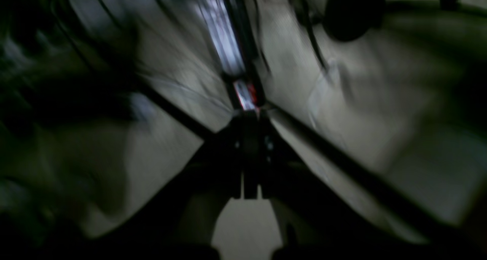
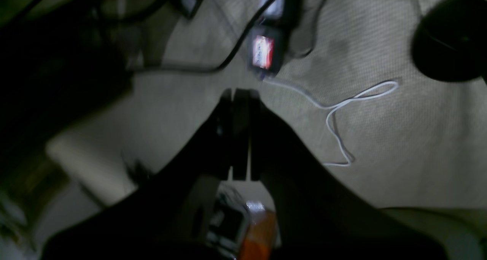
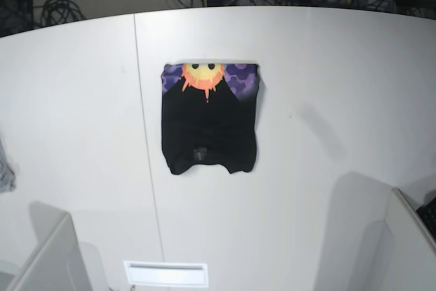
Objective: Fold the T-shirt properly
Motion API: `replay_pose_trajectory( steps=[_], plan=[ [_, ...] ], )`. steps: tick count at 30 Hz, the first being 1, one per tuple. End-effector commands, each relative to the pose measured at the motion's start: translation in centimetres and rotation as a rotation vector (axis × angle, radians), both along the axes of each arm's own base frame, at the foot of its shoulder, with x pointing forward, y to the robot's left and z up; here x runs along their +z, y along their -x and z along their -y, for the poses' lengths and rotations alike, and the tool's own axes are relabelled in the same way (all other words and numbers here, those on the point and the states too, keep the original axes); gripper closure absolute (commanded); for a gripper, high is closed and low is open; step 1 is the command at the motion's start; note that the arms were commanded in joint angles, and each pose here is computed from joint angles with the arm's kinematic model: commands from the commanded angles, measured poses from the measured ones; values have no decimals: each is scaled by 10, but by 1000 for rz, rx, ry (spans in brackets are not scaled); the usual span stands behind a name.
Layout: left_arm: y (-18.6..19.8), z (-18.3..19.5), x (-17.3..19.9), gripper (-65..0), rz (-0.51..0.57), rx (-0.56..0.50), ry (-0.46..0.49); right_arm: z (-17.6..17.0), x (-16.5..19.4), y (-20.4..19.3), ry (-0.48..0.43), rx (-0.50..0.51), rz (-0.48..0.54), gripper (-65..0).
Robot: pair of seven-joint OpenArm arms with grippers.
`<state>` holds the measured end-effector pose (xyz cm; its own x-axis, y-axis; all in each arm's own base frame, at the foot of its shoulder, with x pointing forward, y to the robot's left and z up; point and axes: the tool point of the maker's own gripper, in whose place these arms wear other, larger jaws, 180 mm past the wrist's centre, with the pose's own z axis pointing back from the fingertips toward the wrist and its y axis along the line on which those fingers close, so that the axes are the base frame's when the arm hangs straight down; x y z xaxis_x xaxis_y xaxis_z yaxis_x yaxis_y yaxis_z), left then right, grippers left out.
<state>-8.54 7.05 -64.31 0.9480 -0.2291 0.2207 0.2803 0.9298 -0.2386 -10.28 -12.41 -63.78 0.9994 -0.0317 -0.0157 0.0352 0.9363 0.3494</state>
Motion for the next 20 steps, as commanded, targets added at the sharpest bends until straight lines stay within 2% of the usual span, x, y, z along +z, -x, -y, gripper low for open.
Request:
replay_pose_trajectory(
  steps=[1,3,5,8,20],
  plan=[
    [4,-1,-1,0,-23,-8,-7,2,-2,-11,18,-29,43,0],
    [7,-4,-3,0,-53,-18,-22,6,-6,-27,58,-36,85,0],
    [-13,-2,-5,0,-12,-21,-17,14,-10,-39,102,-30,106,0],
    [-28,-20,-6,0,19,-28,-43,22,-12,-49,142,-24,122,0],
    [-23,-38,-7,0,2,-36,-73,18,-13,-58,144,-26,134,0]
  ],
)
